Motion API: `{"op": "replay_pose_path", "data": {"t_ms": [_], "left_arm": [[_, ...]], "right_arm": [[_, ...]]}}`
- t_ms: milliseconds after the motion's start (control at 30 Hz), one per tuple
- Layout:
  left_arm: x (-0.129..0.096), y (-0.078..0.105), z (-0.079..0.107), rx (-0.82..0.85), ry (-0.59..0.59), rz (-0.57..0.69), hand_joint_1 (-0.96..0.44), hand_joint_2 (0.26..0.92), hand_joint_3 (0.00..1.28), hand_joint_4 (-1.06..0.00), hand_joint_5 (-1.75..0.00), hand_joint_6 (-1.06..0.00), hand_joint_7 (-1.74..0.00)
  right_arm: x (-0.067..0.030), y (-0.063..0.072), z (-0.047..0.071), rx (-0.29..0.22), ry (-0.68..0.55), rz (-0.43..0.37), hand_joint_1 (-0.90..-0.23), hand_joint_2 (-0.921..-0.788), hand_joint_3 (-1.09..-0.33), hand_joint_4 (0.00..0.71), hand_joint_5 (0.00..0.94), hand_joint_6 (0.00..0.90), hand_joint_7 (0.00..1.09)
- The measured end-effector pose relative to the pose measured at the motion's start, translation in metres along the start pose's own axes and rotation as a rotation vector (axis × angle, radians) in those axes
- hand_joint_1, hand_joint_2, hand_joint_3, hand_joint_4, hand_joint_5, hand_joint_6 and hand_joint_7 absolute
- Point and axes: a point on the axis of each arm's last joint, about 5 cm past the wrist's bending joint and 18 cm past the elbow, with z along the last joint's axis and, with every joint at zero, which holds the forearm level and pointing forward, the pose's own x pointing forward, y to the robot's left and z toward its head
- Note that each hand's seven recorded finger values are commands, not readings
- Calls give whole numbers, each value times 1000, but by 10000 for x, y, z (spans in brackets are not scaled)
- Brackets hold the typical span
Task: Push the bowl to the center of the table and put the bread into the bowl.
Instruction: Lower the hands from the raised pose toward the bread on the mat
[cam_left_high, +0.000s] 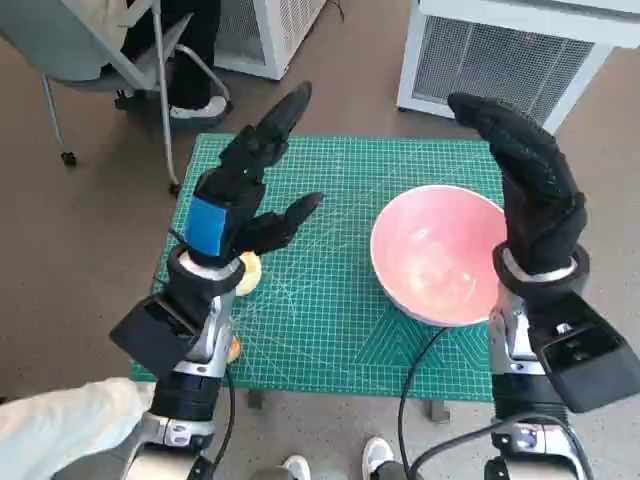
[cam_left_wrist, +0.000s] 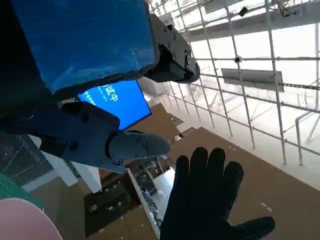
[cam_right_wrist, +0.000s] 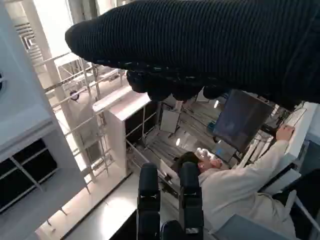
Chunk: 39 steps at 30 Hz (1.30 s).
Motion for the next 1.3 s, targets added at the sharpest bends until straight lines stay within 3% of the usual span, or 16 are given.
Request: {"op": "replay_pose_path", "data": {"t_ms": [533, 800, 1000, 1300], "left_arm": [[3, 3, 4, -1, 4, 2, -429, 921, 325, -281, -1, -426, -22], [0, 0, 10, -4, 7, 3, -429, 921, 325, -281, -1, -427, -22], [-13, 3, 17, -3, 8, 6, -398, 921, 328, -282, -1, -429, -23], [-32, 19, 23, 2, 9, 17, -380, 921, 332, -282, 0, -431, -24]], "right_arm": [[-36, -20, -12, -6, 10, -9, -556, -921, -800, 286, 0, 80, 410], [-115, -124, -28, -39, 33, -31, -556, -921, -809, 280, 1, 63, 434], [-241, -348, -34, -89, 73, -86, -556, -921, -813, 274, 1, 41, 468], [-570, -684, -88, -181, 231, -252, -580, -921, -808, 266, 0, 36, 461]]}}
